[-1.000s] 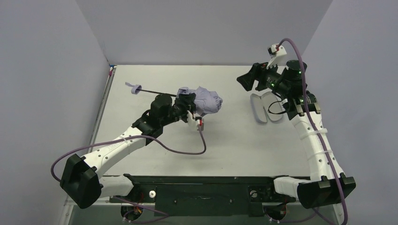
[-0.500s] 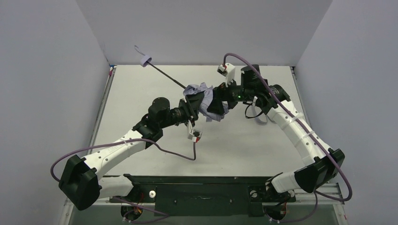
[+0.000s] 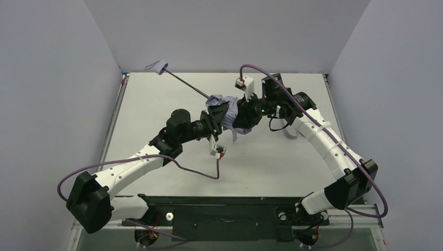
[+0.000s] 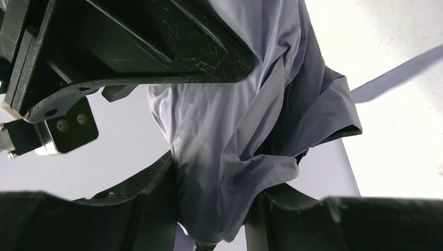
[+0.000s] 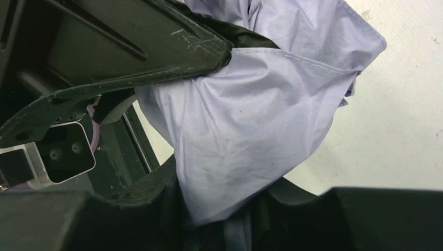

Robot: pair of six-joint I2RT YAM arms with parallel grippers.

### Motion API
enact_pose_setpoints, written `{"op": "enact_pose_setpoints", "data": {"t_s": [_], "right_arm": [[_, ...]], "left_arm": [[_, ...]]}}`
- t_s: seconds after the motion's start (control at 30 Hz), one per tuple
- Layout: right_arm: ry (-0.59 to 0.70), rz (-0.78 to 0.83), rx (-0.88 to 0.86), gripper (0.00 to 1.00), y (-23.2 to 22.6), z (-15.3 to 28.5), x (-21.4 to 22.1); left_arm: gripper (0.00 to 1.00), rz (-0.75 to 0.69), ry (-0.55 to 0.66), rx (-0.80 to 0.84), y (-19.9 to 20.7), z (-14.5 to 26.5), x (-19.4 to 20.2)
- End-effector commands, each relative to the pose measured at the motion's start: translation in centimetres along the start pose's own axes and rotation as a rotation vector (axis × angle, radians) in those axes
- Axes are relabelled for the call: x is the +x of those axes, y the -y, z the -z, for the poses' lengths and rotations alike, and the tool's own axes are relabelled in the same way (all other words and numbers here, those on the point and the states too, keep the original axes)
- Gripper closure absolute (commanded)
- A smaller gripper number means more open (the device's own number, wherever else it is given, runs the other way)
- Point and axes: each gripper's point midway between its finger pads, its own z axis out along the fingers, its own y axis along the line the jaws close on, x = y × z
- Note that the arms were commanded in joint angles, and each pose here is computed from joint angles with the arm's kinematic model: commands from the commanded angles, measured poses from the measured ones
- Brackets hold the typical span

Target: Open the umbrella

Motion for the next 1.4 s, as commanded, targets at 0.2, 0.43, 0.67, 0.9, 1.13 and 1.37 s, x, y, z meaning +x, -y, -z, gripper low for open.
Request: {"op": "enact_pose_setpoints", "data": {"t_s": [0.2,0.43,0.67,0.9,1.13,1.37], "right_arm": [[0.442,-0.067,0.065,1.0,3.1,5.5,-8.5],[0.69,-0.037,0.134,1.0,3.9,8.7,-12.9],[0.797,0.058,0.245,1.0,3.4,9.9,-14.1],[0.829,0.147,0.265,1.0,0.9,9.7,-14.1],[0.822,0.188,0.225,1.0,-1.5,9.0,-13.8],[0.81,0.203,0.191,1.0,-2.8,8.1,-13.6]], "left_arm": [[0.02,0.297,-0.284,-0.152,-3.5,5.4,5.6],[0.03,1.176,-0.393,-0.211,-1.3,8.7,7.1],[0.03,1.955,-0.012,-0.409,-13.4,7.9,8.4],[0.01,2.187,0.433,-0.441,-20.1,7.4,8.8],[0.1,2.249,0.534,-0.463,-21.2,6.6,9.4],[0.23,2.241,0.586,-0.477,-21.7,6.2,9.4]]}}
